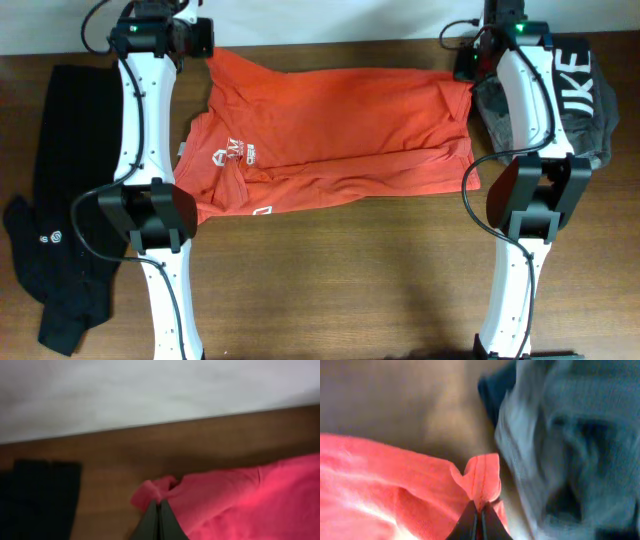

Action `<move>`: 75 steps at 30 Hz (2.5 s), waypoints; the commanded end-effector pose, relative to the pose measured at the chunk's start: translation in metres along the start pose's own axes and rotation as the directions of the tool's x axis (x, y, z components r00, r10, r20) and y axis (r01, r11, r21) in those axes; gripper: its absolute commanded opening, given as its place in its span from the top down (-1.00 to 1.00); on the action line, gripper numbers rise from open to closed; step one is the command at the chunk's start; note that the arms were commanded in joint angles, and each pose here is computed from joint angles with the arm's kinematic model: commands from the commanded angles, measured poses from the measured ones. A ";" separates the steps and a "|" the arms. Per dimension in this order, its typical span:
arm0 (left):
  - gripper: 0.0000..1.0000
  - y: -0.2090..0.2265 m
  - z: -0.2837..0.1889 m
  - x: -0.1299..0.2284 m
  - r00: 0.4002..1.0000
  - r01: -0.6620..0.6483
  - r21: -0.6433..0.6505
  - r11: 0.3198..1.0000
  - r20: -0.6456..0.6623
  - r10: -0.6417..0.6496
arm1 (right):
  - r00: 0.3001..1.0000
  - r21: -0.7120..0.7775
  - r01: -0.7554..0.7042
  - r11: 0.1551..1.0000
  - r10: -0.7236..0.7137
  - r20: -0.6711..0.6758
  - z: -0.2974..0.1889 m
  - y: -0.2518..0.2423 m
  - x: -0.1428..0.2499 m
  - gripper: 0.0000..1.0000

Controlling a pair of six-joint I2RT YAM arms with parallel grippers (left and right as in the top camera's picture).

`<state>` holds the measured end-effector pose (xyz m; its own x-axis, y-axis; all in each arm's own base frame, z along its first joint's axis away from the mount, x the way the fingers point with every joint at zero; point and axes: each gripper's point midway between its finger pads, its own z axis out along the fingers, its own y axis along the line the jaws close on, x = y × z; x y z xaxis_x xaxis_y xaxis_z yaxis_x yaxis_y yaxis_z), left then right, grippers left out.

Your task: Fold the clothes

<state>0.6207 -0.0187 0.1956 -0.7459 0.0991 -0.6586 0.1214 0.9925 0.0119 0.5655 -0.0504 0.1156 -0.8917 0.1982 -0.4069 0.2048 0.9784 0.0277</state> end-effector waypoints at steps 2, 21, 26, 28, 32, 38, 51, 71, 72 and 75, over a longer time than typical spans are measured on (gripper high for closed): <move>1.00 0.006 -0.020 0.003 1.000 -0.007 -0.012 1.000 -0.024 0.006 | 0.998 -0.007 0.018 1.000 -0.018 -0.054 -0.014 -0.002 0.011 0.92; 0.99 0.008 -0.061 0.062 0.959 0.072 -0.013 0.997 -0.272 -0.073 | 0.956 -0.185 -0.092 0.978 0.034 -0.293 -0.050 -0.018 0.062 0.92; 0.99 0.005 -0.082 0.069 0.948 0.074 -0.012 0.997 -0.309 -0.074 | 0.956 -0.193 -0.073 0.979 0.014 -0.293 -0.055 -0.019 0.064 0.92; 0.99 0.007 -0.084 0.075 0.941 0.071 -0.025 0.997 -0.331 -0.075 | 0.955 -0.193 -0.071 0.979 0.011 -0.297 -0.056 -0.019 0.065 0.92; 0.99 0.011 -0.087 0.083 0.929 0.066 -0.047 0.997 -0.361 -0.079 | 0.955 -0.195 -0.064 0.979 0.004 -0.298 -0.056 -0.019 0.065 0.92; 0.99 0.027 -0.090 0.084 0.925 0.108 -0.072 0.992 -0.358 -0.127 | 0.958 -0.195 -0.071 0.978 0.013 -0.287 -0.059 -0.028 0.063 0.92; 0.99 0.033 -0.099 0.085 0.923 0.131 -0.071 0.989 -0.356 -0.147 | 0.959 -0.262 -0.119 0.958 0.043 -0.279 -0.078 -0.046 0.063 0.92; 0.99 0.033 -0.091 0.142 0.814 0.118 -0.105 0.988 -0.559 -0.156 | 0.935 -0.261 -0.128 0.957 0.029 -0.354 -0.084 -0.044 0.081 0.92; 0.99 0.033 -0.090 0.146 0.806 0.118 -0.104 0.988 -0.571 -0.156 | 0.934 -0.261 -0.128 0.957 0.029 -0.355 -0.084 -0.044 0.081 0.92; 0.99 0.031 -0.083 0.164 0.764 0.119 -0.101 0.988 -0.626 -0.156 | 0.933 -0.247 -0.125 0.961 0.029 -0.359 -0.084 -0.046 0.083 0.92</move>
<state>0.4579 0.0296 0.1488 -0.9981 -0.0193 -0.0587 -0.0190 0.9998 -0.0057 0.4481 -0.0755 0.1278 -0.9680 0.2496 0.0255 0.2449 0.9181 0.3117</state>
